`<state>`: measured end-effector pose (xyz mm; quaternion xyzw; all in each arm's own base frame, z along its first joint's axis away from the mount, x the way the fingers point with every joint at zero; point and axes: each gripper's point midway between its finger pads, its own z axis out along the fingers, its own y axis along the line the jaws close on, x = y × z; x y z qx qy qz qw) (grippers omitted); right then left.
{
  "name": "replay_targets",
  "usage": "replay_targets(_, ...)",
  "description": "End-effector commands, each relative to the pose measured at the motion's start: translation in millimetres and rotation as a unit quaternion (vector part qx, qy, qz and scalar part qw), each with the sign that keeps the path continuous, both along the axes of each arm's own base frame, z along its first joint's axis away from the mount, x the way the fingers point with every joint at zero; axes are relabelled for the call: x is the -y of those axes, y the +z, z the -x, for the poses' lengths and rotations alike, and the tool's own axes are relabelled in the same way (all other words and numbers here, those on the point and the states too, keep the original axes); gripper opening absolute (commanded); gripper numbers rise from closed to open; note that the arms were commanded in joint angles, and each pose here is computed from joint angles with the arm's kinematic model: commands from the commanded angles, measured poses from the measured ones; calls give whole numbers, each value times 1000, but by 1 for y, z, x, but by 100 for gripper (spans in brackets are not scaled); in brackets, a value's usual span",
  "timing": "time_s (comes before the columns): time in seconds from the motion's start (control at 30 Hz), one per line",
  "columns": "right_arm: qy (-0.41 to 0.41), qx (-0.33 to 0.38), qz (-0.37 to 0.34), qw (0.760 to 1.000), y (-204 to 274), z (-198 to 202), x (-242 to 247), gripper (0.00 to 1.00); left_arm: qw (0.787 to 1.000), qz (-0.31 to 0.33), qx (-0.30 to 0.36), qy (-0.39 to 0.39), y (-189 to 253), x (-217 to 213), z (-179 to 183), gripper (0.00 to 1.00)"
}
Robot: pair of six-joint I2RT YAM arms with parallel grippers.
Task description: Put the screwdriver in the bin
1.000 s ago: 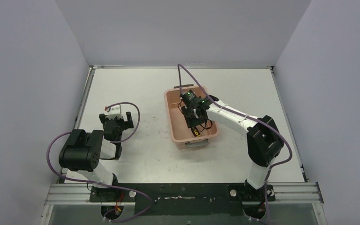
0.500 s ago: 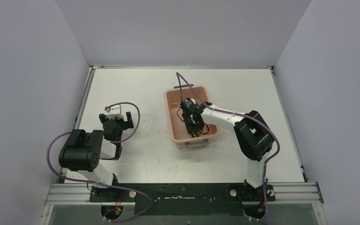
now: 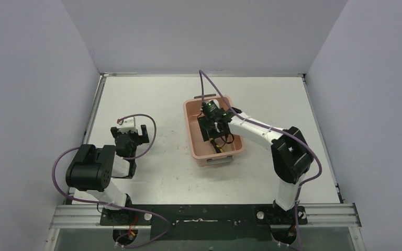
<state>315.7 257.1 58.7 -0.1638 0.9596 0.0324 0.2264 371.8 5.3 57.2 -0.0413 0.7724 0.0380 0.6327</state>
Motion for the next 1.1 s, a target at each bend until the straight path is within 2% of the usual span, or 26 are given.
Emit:
replay_targets(0.0, 12, 116, -66, 991, 103, -25, -12, 68, 1000, -1, 30, -1, 17, 1, -9, 97)
replay_targets(0.1, 22, 162, -86, 983, 144, -28, -8, 77, 1000, -1, 29, -1, 16, 1, -9, 97)
replay_targets(0.2, 15, 215, -97, 972, 177, -34, 8, 98, 1000, -2, 29, -1, 16, 1, -9, 97)
replay_targets(0.23, 8, 231, -99, 968, 186, -38, 18, 100, 1000, -1, 29, -1, 16, 1, -9, 97)
replay_targets(0.37, -46, 282, -122, 950, 206, -54, 68, 100, 1000, -1, 29, -1, 16, 2, -9, 97)
replay_targets(0.47, -96, 318, -112, 936, 209, -58, 114, 100, 1000, -1, 29, -1, 16, 2, -9, 97)
replay_targets(0.73, -240, 325, -94, 910, 143, -53, 238, 100, 1000, -1, 29, -1, 16, 1, -9, 97)
replay_targets(0.87, -258, 347, -95, 897, 114, -42, 265, 100, 1000, -1, 30, -1, 17, 1, -9, 97)
replay_targets(1.07, -255, 381, -97, 883, 80, -26, 272, 100, 1000, -1, 30, -1, 16, 1, -9, 97)
